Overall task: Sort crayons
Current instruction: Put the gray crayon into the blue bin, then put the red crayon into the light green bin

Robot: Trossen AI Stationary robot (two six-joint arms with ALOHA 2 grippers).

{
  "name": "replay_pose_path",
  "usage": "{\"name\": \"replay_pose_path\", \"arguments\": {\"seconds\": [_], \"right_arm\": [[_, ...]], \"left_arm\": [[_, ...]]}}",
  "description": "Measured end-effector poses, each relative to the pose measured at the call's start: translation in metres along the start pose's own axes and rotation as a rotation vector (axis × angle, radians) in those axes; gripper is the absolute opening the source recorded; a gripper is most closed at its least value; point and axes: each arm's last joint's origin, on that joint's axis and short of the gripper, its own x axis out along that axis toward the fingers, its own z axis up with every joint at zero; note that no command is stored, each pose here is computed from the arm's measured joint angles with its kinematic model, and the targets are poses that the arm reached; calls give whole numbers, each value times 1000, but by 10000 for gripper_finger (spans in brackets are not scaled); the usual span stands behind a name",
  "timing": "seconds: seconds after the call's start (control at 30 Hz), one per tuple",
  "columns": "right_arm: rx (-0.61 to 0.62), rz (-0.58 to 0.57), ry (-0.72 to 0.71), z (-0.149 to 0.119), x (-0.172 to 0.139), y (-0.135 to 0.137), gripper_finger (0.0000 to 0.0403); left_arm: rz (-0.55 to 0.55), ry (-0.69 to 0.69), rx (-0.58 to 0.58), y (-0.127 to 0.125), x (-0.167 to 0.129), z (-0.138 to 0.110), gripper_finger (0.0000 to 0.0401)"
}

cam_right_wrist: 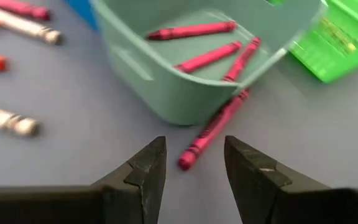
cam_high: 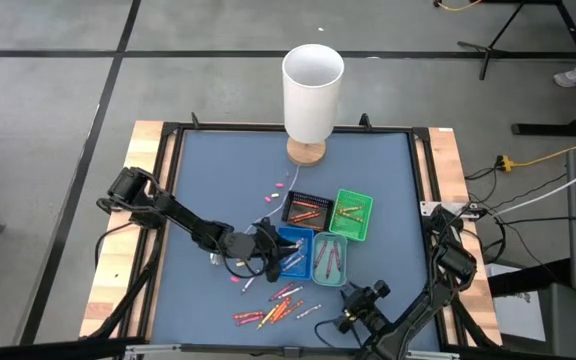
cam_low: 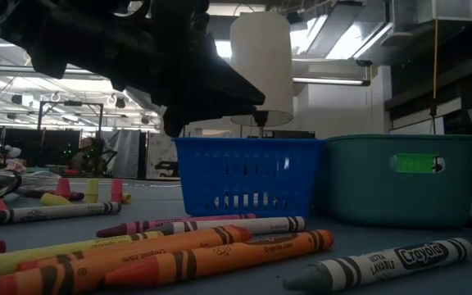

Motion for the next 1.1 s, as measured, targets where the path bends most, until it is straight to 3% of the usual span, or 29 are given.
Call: {"name": "replay_pose_path", "arguments": {"seconds": [0.57,0.73,1.1], "right_arm": [[181,44,-11,-19,25,-8,161],[185,33,-4,-20,26,-10,157],[178,18,4,-21,28,-11,63]], "left_arm": [[1,0,-1,0,0,0,88],[1,0,-1,0,0,0,88],[1,0,-1,0,0,0,89]]}}
